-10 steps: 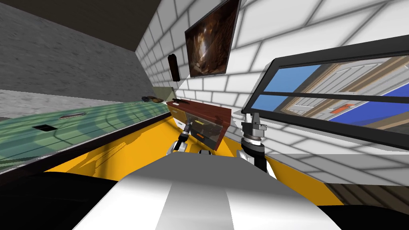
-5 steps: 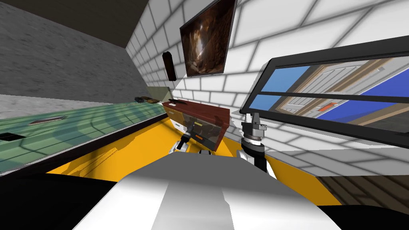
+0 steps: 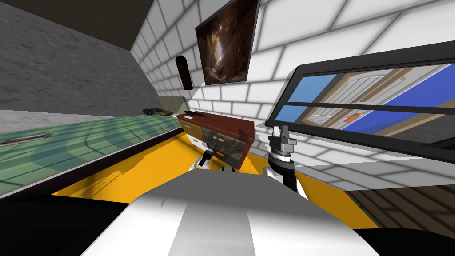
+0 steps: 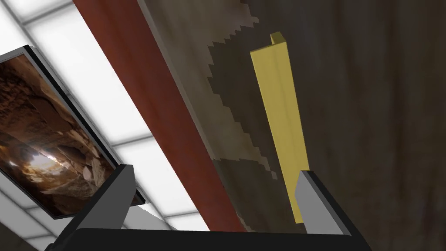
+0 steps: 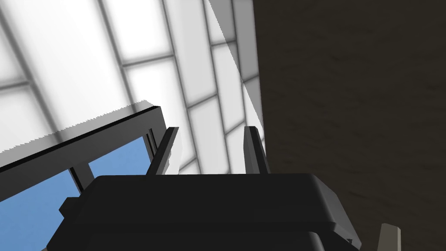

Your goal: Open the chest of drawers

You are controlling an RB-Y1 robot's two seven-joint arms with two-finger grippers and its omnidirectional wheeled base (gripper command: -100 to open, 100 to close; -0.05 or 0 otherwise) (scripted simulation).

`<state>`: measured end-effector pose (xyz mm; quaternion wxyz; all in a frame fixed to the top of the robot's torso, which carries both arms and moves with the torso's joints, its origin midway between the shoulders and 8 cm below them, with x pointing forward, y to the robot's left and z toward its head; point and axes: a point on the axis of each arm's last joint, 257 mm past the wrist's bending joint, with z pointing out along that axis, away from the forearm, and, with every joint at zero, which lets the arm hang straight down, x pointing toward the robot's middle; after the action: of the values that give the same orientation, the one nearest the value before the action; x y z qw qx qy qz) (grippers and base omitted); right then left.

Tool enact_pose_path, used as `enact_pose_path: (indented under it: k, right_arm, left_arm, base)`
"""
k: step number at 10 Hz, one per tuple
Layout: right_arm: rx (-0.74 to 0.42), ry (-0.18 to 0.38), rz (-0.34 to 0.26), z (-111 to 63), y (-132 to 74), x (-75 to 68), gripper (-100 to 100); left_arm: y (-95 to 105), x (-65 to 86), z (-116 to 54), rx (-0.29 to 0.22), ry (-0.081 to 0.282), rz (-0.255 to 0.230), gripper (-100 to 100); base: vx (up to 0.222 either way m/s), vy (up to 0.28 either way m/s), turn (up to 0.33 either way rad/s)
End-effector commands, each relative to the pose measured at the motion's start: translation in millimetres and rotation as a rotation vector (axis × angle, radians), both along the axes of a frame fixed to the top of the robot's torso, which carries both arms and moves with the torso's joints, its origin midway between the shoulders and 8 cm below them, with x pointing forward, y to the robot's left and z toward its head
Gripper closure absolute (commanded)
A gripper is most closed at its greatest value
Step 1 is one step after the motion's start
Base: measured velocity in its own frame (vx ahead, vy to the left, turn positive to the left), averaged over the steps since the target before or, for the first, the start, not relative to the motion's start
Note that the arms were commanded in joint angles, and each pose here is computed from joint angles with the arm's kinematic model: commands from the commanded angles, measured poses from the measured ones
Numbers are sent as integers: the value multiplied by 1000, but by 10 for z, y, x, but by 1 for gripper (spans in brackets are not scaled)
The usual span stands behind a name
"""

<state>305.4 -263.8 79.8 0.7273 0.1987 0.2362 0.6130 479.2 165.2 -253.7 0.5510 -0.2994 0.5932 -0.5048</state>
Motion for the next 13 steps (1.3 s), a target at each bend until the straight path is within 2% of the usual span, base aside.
enact_pose_path:
  k: [1, 4, 6, 7, 12, 13]
  right_arm:
    - [0, 0, 0, 0, 0, 0, 0]
    - [0, 0, 0, 0, 0, 0, 0]
    - [0, 0, 0, 0, 0, 0, 0]
    - [0, 0, 0, 0, 0, 0, 0]
    - [0, 0, 0, 0, 0, 1, 0]
    - [0, 0, 0, 0, 0, 1, 0]
  left_arm:
    - [-51, 31, -286, 51, 55, -16, -100]
    - [-82, 37, -496, 93, 97, -29, -100]
    - [-84, 23, -478, 87, 91, -27, -100]
    - [-84, 23, -477, 87, 91, -27, 100]
    - [-98, -17, -445, 87, 91, -36, 100]
    - [-91, 47, -430, 93, 101, -32, -100]
  base:
    - [53, 6, -83]
    - [41, 12, -53]
    - [6, 3, -3]
    - [0, 0, 0]
    - [-150, 43, 22]
    - [38, -25, -62]
